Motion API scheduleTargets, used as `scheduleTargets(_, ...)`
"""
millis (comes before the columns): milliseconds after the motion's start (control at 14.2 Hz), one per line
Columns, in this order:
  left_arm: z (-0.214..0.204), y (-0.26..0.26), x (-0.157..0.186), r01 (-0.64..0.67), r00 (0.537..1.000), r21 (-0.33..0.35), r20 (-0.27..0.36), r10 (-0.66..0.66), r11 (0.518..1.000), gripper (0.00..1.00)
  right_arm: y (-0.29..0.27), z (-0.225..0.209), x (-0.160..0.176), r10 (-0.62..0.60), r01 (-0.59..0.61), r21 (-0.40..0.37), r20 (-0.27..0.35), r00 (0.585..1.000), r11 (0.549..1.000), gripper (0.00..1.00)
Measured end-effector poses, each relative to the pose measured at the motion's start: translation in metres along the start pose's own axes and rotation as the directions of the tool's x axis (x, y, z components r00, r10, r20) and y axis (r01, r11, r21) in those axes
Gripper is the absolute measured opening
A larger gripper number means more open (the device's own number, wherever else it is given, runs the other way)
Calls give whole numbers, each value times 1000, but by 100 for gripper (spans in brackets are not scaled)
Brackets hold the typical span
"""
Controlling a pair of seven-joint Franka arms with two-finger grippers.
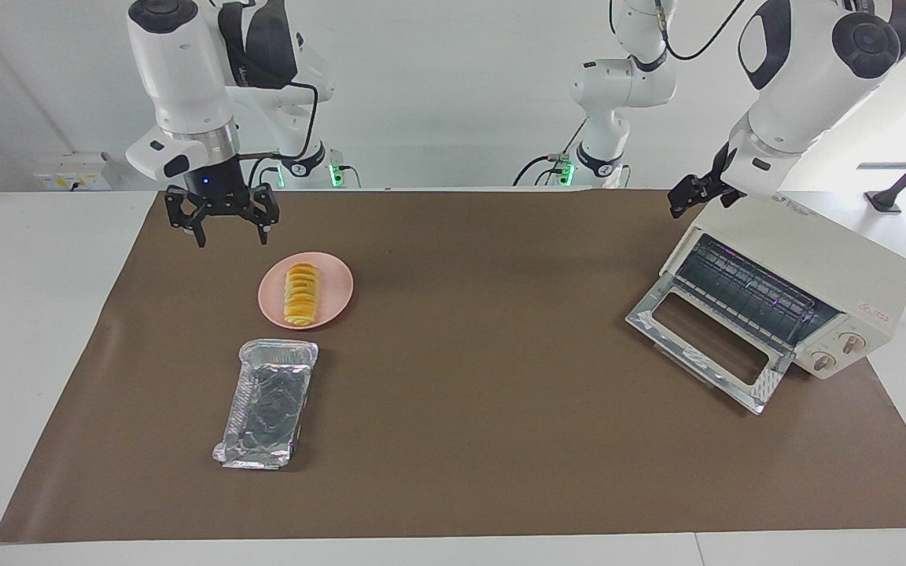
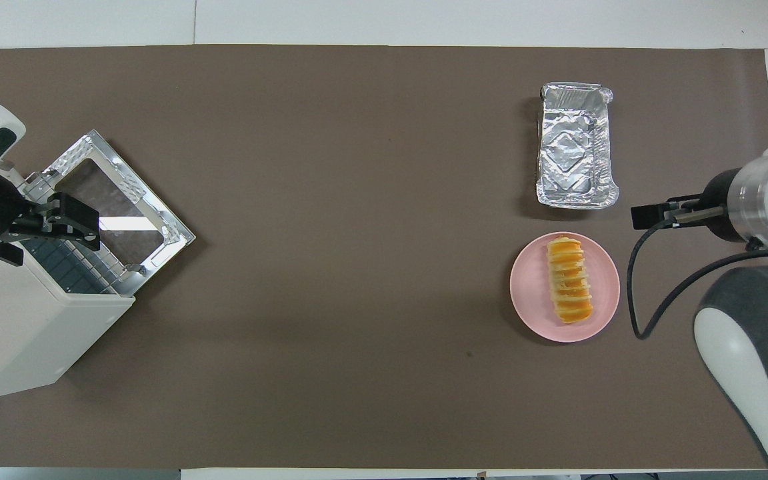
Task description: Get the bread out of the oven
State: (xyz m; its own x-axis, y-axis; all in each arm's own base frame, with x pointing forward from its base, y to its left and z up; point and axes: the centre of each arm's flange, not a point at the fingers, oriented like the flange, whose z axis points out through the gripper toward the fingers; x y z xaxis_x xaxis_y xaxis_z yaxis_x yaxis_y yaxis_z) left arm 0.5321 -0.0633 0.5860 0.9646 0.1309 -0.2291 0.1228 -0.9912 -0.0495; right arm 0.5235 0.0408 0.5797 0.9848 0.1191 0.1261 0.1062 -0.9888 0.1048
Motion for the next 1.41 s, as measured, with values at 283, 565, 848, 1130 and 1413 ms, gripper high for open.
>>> scheduleTargets(283,0,0,0,0,1000,0,0,0,1000,100,8,-53,-1,-24,21,23,106,994,1000,100)
scheduleTargets(565,0,0,0,0,1000,0,0,0,1000,100,25,-75,7,-16,-3,99,196,981,995,100)
scheduleTargets(848,0,0,0,0,1000,0,0,0,1000,100,45,-64,6,5,-36,113,268,964,993,100)
scheduleTargets(1130,0,0,0,0,1000,0,0,0,1000,100,56,-61,8,16,-45,109,254,967,993,100)
scheduleTargets(1413,0,0,0,0,1000,0,0,0,1000,100,56,-62,10,17,-44,107,245,969,993,100)
